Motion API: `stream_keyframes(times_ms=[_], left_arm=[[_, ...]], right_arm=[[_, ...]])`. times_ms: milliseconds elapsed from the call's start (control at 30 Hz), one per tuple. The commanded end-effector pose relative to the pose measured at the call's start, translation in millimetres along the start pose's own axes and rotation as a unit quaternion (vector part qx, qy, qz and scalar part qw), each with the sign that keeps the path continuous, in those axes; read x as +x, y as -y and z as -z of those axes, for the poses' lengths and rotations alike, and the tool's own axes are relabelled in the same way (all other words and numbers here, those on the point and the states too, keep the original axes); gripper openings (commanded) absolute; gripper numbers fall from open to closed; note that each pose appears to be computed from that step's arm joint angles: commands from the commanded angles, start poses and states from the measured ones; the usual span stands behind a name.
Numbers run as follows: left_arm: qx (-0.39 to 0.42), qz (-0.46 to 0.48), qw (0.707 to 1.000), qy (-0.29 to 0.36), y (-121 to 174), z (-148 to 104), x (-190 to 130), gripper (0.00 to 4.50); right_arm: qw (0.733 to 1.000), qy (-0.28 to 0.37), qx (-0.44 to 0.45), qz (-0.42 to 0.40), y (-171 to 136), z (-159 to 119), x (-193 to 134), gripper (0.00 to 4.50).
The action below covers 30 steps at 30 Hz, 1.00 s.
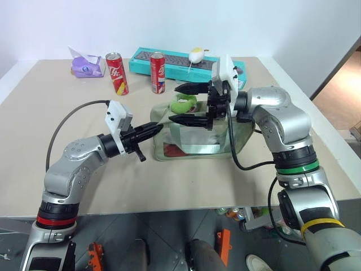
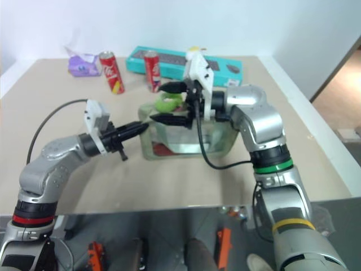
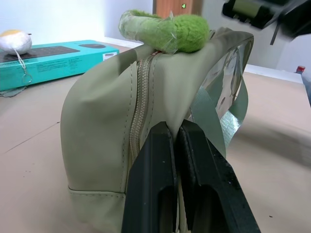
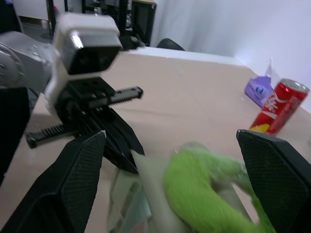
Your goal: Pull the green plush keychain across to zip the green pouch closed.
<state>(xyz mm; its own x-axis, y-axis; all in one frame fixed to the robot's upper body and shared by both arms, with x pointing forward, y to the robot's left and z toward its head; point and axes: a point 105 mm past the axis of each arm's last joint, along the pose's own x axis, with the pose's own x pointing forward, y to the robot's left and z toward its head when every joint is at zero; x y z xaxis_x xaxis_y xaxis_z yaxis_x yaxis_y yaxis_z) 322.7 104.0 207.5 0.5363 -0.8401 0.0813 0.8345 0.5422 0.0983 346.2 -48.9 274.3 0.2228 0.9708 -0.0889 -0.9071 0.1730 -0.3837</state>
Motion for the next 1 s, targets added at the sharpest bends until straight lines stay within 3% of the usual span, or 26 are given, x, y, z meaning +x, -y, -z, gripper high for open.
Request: stream_keyframes(times_ms=[33, 100, 133, 467, 567, 767, 1000], left_arm=[[0.015, 0.009, 1.0, 0.004, 6, -5, 3, 0.0], [0.015, 0.009, 1.0, 0.003, 7, -4, 4, 0.0], [0.015, 0.009, 1.0, 0.003, 7, -4, 5, 0.0], [0.016, 0.004, 1.0, 0.002, 6, -4, 5, 0.0], [0.015, 0.003, 1.0, 0.002, 6, -4, 6, 0.0], [0.011, -0.012, 1.0, 0.004, 0, -4, 6, 0.0], [0.02, -0.049, 0.998, 0.015, -11, -13, 9, 0.0]], right_arm=[[0.999, 0.011, -0.033, -0.004, 4, -16, 2, 4.47], [1.0, 0.01, -0.028, 0.0, 7, -14, 3, 4.47], [1.0, 0.008, -0.025, 0.003, 9, -12, 3, 4.23], [0.999, -0.028, -0.017, 0.008, 13, 9, -2, 0.82], [0.999, -0.031, -0.019, 0.009, 14, 10, -4, 0.03], [0.999, -0.01, -0.034, 0.018, 15, 0, -10, 0.03], [0.991, 0.07, -0.069, 0.086, 26, -38, -31, 0.03]])
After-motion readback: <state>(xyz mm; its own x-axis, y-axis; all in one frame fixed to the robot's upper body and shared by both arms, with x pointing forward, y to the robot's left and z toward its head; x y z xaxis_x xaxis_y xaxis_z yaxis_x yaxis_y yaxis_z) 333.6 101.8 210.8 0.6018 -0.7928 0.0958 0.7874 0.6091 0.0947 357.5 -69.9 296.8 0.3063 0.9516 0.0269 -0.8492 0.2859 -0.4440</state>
